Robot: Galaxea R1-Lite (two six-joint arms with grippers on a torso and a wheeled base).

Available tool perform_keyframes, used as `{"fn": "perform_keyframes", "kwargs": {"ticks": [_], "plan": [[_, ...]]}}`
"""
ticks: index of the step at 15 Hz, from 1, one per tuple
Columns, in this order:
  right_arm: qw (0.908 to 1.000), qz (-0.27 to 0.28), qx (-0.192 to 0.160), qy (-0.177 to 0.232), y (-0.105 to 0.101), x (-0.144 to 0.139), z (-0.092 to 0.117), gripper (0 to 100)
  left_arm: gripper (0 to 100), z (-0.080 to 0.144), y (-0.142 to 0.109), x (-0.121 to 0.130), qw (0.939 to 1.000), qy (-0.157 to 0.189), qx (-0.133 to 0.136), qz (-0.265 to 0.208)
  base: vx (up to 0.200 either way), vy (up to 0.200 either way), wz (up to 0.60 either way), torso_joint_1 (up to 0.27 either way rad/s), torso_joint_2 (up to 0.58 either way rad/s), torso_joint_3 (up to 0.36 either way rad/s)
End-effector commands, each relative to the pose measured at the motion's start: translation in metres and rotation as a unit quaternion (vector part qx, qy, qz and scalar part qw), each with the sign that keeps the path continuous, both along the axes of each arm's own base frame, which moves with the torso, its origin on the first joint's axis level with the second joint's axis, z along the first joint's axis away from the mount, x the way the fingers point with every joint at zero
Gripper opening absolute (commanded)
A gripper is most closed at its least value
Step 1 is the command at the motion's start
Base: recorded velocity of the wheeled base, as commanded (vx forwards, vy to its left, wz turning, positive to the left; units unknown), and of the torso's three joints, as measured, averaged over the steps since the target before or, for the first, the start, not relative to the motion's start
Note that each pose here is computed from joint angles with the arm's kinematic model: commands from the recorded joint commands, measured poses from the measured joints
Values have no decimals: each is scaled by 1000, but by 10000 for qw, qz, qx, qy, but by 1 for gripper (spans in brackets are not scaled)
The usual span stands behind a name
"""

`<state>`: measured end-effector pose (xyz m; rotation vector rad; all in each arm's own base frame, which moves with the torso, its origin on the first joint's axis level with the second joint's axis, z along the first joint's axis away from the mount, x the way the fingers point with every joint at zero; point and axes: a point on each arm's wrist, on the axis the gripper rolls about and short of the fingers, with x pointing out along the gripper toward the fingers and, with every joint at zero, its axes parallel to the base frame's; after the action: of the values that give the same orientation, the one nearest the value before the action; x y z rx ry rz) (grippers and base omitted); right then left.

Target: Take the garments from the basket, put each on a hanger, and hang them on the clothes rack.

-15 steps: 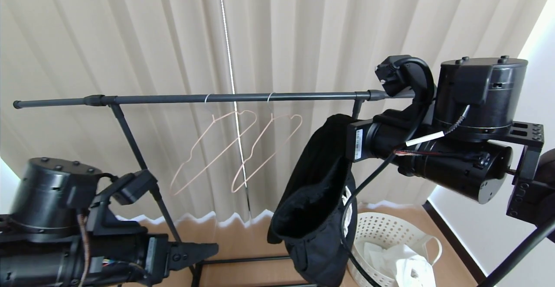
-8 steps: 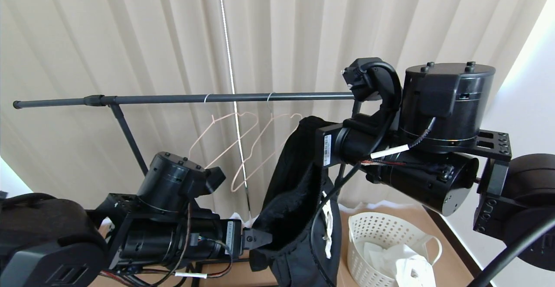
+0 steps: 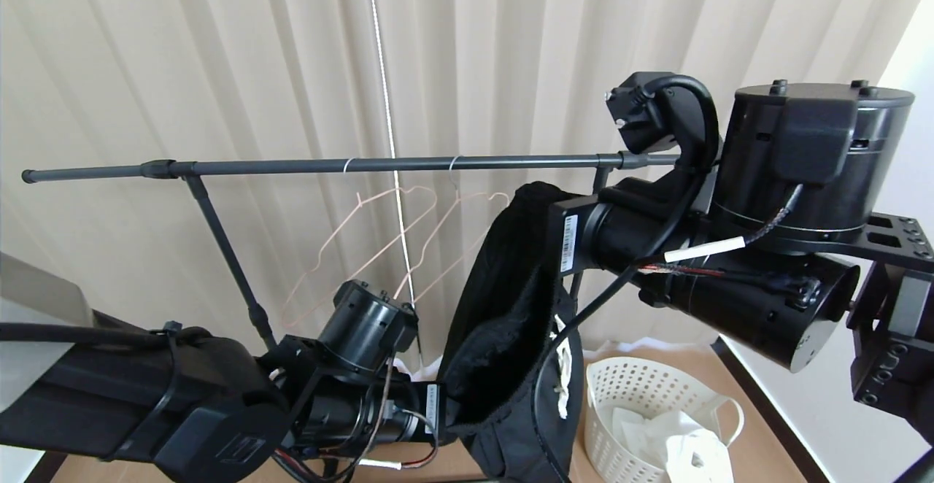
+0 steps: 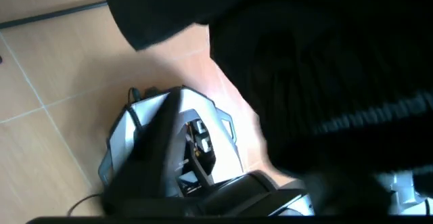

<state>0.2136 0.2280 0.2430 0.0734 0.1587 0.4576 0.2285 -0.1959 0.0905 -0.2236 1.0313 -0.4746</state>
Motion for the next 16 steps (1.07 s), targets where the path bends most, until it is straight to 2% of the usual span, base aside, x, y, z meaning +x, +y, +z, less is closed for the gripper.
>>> {"fn": "perform_keyframes", "kwargs": {"ticks": [1,3,4,5,6,7,8,9,10,11,12,13,15,16], "plan": [[9997,-239,20,-29,-13,5,1,0,0,11,1,-13,9998,-210,19,-28,0,0,0,0,0,0],[9985,-550,-58,-3,-22,12,0,0,0,24,6,-15,9984,-538,68,158,0,0,0,0,0,0],[9935,-1080,-337,139,-33,19,-6,0,0,33,10,-15,9959,-834,158,318,0,0,0,0,0,0],[9895,-1288,-565,319,-37,18,-13,0,0,38,14,-13,9940,-985,217,420,0,0,0,0,0,0],[9866,-1393,-716,456,-40,17,-19,0,0,46,17,-9,9913,-1211,276,444,0,0,0,0,0,0],[9812,-1500,-966,734,-46,18,-29,0,0,63,25,3,9842,-1638,412,527,0,0,0,0,0,0],[9752,-1554,-1211,1007,-49,19,-36,0,0,76,27,8,9808,-1809,470,557,0,0,0,0,0,0],[9713,-1564,-1343,1188,-50,18,-38,0,0,88,27,9,9803,-1823,535,545,0,0,0,0,0,0],[9706,-1590,-1287,1266,-50,18,-34,0,0,99,26,11,9808,-1757,644,549,0,0,0,0,0,0],[9703,-1612,-1234,1319,-51,16,-32,0,0,108,27,13,9786,-1770,862,591,0,0,0,0,0,0],[9686,-1615,-1289,1382,-53,14,-33,0,0,112,33,15,9739,-1821,1194,646,0,0,0,0,0,0],[9660,-1624,-1378,1468,-56,10,-34,0,0,111,36,16,9701,-1841,1428,684,0,0,0,0,0,0],[9633,-1660,-1447,1537,-60,8,-33,0,0,103,41,13,9689,-1732,1592,761,0,0,0,0,0,0],[9588,-1902,-1413,1566,-70,17,-33,0,0,97,49,6,9674,-1666,1715,831,0,0,0,0,0,0]]}}
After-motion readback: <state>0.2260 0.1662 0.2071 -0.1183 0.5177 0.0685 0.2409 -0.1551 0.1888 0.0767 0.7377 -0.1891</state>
